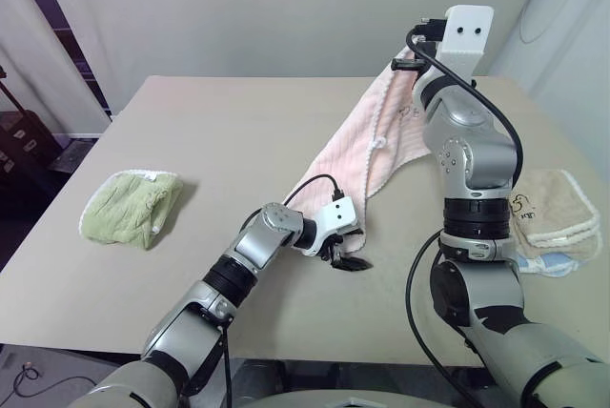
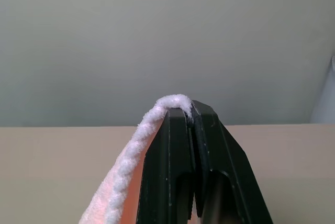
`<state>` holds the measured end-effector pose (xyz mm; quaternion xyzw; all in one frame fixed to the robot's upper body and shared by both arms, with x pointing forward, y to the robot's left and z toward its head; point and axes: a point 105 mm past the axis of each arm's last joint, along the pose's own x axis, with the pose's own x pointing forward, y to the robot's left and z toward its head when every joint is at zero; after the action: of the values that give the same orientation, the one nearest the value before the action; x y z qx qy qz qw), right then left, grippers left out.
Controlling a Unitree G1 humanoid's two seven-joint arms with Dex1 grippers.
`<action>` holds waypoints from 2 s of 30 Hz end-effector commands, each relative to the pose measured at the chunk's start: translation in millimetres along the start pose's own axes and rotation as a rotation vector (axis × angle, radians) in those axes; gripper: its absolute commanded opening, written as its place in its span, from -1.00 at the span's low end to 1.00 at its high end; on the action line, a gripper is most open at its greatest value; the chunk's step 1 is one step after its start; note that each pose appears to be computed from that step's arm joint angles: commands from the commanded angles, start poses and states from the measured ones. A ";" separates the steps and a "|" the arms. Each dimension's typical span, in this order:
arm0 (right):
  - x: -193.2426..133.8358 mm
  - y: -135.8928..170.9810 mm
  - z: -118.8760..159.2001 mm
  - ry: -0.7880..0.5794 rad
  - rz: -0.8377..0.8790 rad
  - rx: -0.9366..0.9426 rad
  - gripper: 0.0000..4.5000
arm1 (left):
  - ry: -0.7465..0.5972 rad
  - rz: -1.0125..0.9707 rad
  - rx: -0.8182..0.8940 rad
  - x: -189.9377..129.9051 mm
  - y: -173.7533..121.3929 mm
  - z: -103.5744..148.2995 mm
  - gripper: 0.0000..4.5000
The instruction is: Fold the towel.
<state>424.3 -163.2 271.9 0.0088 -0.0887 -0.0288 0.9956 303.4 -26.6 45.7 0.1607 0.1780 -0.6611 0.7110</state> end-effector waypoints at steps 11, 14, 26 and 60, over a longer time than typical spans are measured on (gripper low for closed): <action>-1.2 -12.7 22.7 -0.076 -0.036 -0.005 -1.00 | 0.100 0.022 -0.141 -16.1 9.2 -29.5 -0.99; -0.3 -13.4 21.0 -0.071 -0.039 -0.009 -1.00 | 0.086 0.005 -0.140 -17.4 5.8 -27.9 -0.99; 0.8 -26.8 14.9 -0.062 -0.063 -0.022 -1.00 | -0.358 0.018 -0.185 -136.8 42.5 61.1 -0.99; -68.3 -104.6 -5.4 0.000 0.289 0.021 -1.00 | -0.478 0.757 -0.061 -294.9 143.8 51.7 -0.99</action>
<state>370.0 -267.7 218.4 0.0143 -0.0393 0.0878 0.9953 437.4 212.3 211.4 0.0211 -0.0183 -0.3503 0.9362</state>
